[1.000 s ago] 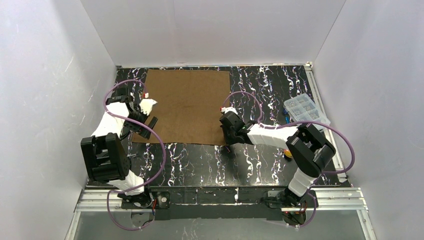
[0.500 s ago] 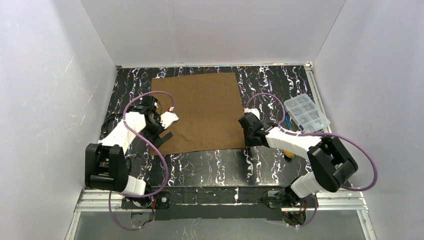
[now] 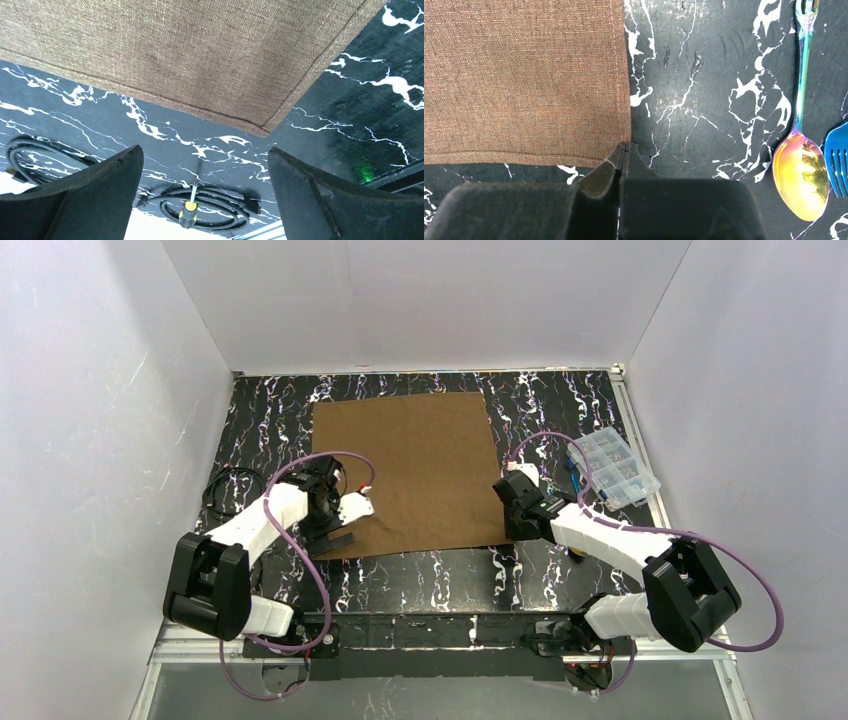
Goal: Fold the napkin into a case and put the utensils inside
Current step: Flatten the napkin at the center of the board, then pick up the flattened napkin from the center of the board.
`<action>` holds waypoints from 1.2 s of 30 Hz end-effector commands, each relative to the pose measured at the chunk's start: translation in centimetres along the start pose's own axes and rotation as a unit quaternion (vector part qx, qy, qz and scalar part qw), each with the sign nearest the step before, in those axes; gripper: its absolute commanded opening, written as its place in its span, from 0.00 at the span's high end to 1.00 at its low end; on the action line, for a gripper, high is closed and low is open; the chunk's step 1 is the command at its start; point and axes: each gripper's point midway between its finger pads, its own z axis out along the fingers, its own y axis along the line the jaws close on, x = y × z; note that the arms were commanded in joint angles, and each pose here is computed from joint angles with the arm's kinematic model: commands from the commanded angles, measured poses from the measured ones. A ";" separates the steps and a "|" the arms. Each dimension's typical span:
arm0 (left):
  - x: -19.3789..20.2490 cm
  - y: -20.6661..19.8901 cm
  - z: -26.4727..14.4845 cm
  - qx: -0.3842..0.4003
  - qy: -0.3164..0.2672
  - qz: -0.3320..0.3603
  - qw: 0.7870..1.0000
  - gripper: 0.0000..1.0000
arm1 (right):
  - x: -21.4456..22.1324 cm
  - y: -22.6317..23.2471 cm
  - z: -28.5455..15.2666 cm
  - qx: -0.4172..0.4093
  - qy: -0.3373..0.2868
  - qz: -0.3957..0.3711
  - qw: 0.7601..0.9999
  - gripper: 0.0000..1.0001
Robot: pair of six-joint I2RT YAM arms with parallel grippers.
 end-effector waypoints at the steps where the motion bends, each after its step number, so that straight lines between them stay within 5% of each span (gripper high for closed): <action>1: 0.0 -0.5 -0.1 -0.003 0.001 0.023 1.000 0.09 | 0.6 -0.1 -0.7 -0.004 0.014 0.014 1.000 0.99; 16: 1.2 -2.5 2.5 -0.005 0.014 0.061 0.998 0.28 | 0.1 0.6 -1.1 -0.017 0.015 0.017 1.000 0.99; 24: -1.3 -0.9 2.4 -0.041 -0.043 0.028 0.998 1.00 | -1.1 0.7 -2.0 -0.024 -0.001 0.013 1.000 0.99; 36: -2.5 -2.3 -4.4 -0.010 -0.108 0.039 0.993 1.00 | -2.3 -0.6 -6.0 -0.018 -0.015 0.016 1.000 0.99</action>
